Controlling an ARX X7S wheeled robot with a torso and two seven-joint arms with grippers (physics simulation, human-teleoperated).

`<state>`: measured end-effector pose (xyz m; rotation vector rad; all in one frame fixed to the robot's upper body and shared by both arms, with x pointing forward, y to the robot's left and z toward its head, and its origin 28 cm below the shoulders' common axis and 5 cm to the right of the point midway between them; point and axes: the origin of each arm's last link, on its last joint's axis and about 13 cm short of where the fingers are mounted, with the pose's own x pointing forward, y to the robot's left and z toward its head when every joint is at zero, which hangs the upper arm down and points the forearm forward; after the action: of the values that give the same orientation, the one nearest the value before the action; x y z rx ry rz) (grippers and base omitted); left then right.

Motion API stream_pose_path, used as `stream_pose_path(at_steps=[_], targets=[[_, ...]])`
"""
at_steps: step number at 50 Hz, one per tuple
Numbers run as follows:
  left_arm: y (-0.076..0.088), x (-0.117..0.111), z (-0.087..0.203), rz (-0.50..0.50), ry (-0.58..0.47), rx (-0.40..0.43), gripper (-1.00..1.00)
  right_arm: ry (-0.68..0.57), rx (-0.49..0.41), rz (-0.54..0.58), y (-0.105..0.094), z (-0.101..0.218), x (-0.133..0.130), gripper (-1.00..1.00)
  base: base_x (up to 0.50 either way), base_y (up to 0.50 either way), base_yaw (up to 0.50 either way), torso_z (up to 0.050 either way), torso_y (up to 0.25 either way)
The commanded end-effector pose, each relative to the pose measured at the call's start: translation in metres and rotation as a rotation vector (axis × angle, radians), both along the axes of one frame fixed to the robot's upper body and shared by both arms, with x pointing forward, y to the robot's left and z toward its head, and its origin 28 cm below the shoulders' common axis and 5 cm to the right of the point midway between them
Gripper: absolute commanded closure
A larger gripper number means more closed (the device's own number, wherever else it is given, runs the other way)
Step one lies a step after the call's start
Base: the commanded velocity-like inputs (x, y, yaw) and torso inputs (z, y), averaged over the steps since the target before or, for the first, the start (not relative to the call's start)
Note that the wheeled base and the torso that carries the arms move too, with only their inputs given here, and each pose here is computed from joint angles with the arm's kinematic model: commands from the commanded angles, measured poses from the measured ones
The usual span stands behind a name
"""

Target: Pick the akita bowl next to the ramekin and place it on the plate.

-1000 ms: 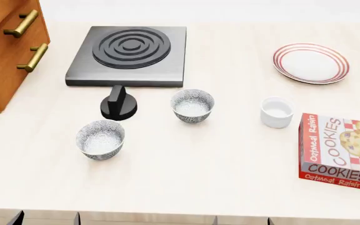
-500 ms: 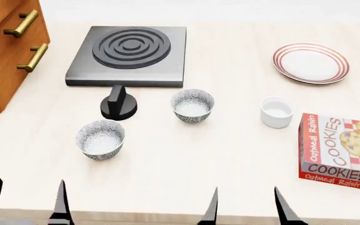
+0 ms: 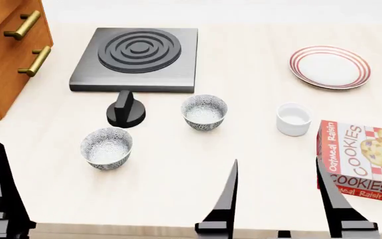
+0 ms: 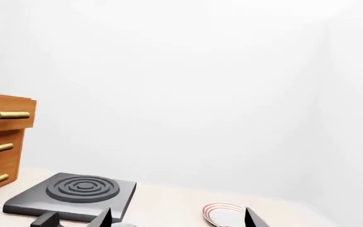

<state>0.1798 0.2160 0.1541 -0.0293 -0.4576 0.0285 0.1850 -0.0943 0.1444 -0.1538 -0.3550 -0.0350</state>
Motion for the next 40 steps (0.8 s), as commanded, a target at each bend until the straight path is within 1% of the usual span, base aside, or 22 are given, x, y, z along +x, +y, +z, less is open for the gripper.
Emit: stream_pose_path(at_steps=[1,4,18,40], targets=[[0.0040,-0.0151,0.0179,-0.007,-0.073,-0.014,-1.00,-0.061,-0.016,-0.042,-0.0035,0.0120,-0.0085,-1.00,0.00,0.00,0.00,0.000,0.000],[0.0047,-0.0164,0.0187,-0.007,-0.078,-0.018,-1.00,-0.079,-0.007,-0.023,-0.0030,0.0119,-0.0090,-1.00,0.00,0.00,0.00,0.000,0.000],[0.0036,-0.0173,0.0170,-0.013,-0.076,-0.017,-1.00,-0.066,-0.002,-0.029,-0.0043,0.0096,-0.0086,-1.00,0.01,0.00,0.00,0.000,0.000],[0.0024,-0.0185,0.0190,-0.015,-0.080,-0.008,-1.00,-0.066,0.001,-0.031,-0.0050,0.0091,-0.0094,-1.00,0.17,0.00,0.00,0.000,0.000]])
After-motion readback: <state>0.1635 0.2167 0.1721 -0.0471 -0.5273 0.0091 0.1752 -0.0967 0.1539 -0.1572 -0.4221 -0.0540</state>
